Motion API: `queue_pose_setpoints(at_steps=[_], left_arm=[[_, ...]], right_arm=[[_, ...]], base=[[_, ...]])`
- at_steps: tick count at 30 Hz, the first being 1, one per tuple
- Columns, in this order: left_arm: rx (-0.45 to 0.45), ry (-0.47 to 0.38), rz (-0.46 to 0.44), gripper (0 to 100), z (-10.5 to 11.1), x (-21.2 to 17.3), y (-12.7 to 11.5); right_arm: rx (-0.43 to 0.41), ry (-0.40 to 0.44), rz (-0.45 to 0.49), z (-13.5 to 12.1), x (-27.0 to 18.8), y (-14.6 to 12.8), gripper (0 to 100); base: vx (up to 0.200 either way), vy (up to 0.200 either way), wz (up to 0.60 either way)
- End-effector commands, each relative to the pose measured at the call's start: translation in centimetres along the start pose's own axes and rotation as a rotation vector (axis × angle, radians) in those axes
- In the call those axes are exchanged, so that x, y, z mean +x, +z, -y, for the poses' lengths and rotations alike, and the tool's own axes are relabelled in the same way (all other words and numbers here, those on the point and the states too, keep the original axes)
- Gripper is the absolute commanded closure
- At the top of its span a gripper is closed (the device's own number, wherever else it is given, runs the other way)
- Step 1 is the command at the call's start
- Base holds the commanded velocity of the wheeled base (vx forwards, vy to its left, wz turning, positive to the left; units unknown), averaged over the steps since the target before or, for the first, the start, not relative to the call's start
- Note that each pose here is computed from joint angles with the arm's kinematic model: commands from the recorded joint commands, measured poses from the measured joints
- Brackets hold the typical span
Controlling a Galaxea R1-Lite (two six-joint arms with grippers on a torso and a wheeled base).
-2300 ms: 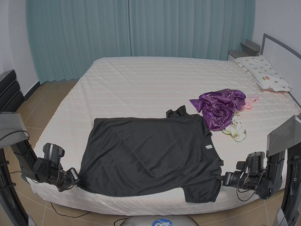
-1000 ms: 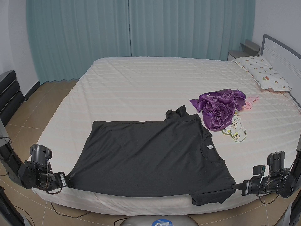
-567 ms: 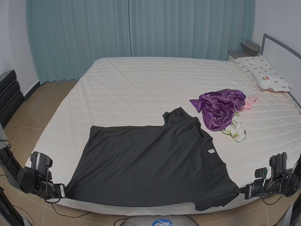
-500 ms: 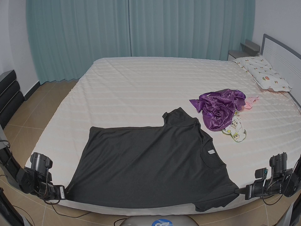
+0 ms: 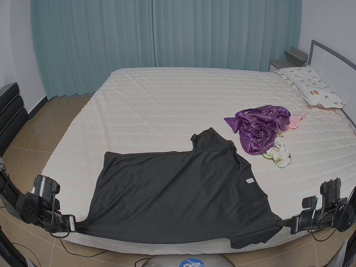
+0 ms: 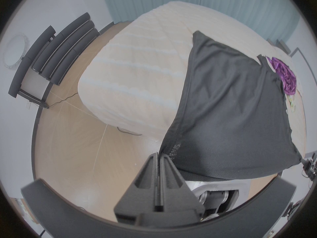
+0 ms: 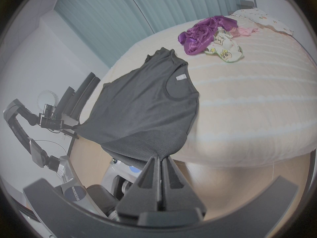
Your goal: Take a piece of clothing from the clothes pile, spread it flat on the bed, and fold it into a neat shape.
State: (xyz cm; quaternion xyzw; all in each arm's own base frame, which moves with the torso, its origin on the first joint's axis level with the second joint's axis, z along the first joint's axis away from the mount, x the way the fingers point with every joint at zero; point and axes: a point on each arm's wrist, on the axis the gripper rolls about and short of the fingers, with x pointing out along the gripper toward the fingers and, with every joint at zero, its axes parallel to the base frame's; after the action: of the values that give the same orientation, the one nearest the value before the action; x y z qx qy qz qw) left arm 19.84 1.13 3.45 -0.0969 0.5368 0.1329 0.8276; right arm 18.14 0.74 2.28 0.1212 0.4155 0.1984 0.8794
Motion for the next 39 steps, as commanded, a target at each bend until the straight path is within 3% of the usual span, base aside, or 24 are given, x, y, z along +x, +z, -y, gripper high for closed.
queue_pose_setpoints(at_steps=[1,12,28,34,39], left_arm=[[-0.046,-0.030,0.071,100,0.6,-0.3,2.0],[-0.111,-0.077,0.155,100,1.8,0.2,5.9],[-0.151,-0.093,0.158,100,3.4,3.8,9.9],[-0.146,-0.082,0.131,100,3.2,3.4,9.3],[-0.136,-0.099,0.117,100,2.6,0.4,8.3]], right_arm=[[-0.021,0.022,0.067,-0.2,0.4,1.9,100],[-0.023,0.039,0.153,0.3,2.1,5.4,100],[-0.039,0.058,0.136,0.9,6.0,7.3,100],[-0.046,0.065,0.136,0.5,5.5,7.1,100],[-0.041,0.057,0.148,-0.1,3.4,6.2,100]], base=[[0.000,0.000,0.00],[0.000,0.000,0.00],[0.000,0.000,0.00],[0.000,0.000,0.00],[0.000,0.000,0.00]])
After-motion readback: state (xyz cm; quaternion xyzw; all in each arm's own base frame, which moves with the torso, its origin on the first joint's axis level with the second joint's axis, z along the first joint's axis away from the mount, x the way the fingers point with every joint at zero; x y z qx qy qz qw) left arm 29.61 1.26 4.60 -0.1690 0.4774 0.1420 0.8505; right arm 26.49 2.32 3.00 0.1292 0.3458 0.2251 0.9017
